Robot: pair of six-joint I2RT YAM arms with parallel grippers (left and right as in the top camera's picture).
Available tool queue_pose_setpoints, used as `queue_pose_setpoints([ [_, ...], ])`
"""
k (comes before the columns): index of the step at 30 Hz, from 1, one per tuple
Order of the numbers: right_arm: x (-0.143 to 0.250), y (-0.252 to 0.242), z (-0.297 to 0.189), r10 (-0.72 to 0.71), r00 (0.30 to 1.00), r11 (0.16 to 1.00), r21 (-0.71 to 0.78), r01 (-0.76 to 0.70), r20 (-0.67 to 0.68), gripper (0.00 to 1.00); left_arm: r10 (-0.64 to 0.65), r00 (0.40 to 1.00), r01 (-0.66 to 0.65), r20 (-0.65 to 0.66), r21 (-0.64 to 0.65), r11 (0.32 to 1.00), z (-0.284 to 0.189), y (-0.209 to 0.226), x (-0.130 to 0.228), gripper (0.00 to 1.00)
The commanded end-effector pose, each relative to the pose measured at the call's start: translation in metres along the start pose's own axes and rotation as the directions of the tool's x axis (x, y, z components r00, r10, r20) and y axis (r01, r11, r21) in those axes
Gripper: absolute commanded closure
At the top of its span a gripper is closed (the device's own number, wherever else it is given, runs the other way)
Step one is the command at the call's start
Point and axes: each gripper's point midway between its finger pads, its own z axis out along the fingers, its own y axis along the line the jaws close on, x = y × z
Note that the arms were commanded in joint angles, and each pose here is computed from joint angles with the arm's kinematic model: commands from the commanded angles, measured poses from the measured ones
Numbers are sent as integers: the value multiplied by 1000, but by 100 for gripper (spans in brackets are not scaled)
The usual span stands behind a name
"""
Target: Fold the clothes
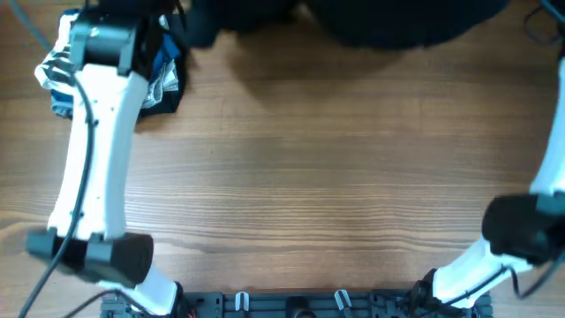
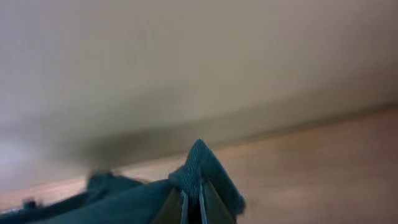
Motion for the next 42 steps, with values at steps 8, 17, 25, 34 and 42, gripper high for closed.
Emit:
queue_pose_setpoints([
  [8,123,-24,35,57,903,998,59,-35,-426,96,-110,854,83,-509,-76,994,12,26,144,96],
  [17,169,-18,-72,163,732,981,190,-47,-661,96,-227,555,190,-801,-143,971,-65,7,214,96],
  [25,200,-23,-112,238,635,957,288,-25,-735,96,-209,406,185,-890,-144,972,-89,-17,247,96],
  [34,299,-42,-134,354,474,918,395,-14,-806,96,-169,133,131,-977,-151,980,-115,-45,341,96],
  [42,376,-59,-138,460,369,876,480,-43,-808,96,-293,2,110,-956,-291,950,-130,-31,400,96],
])
